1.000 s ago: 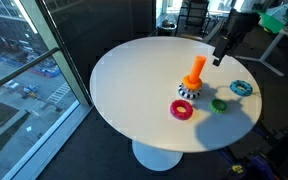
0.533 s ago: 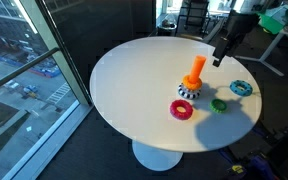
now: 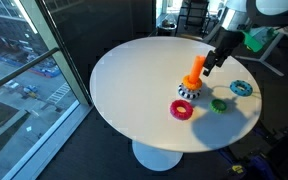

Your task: Put the orange ring on the table

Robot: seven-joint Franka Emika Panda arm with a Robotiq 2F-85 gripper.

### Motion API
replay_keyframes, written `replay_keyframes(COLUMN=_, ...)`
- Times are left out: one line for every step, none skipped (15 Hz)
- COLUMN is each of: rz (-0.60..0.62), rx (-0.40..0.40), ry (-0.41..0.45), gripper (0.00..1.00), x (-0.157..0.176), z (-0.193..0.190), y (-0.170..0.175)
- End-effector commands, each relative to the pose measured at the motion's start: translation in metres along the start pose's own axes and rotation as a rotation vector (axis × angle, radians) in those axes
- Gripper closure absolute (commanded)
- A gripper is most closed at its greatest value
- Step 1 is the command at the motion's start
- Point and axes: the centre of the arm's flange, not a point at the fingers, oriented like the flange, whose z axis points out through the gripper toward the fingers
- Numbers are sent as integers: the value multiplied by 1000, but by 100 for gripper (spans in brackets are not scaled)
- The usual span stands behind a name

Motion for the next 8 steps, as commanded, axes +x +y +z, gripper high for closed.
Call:
replay_keyframes(rz=-23, rx=42, ry=30, gripper=0, x=-4, z=24, y=-8)
replay_keyframes(rz=-29, rx=52, ry=36, gripper=0, x=-5, z=30, y=-10)
replay_keyframes(rz=-32, rx=55, ry=40, gripper=0, x=-5, z=36, y=-13)
replay_keyframes(rz=-35, rx=58, ry=38, gripper=0, x=-5, z=42, y=-15)
replay_keyframes(rz=-22, rx=54, ry=37, gripper=0, x=-4, z=48, y=-17)
replay_keyframes(rz=-18, rx=51, ry=31, gripper=0, x=-4, z=53, y=-18)
replay_keyframes(rz=-7, rx=45, ry=32, gripper=0, x=-4, z=58, y=-20)
replay_keyframes(rz=2, rx=41, ry=31, gripper=0, x=-4, z=61, y=-20)
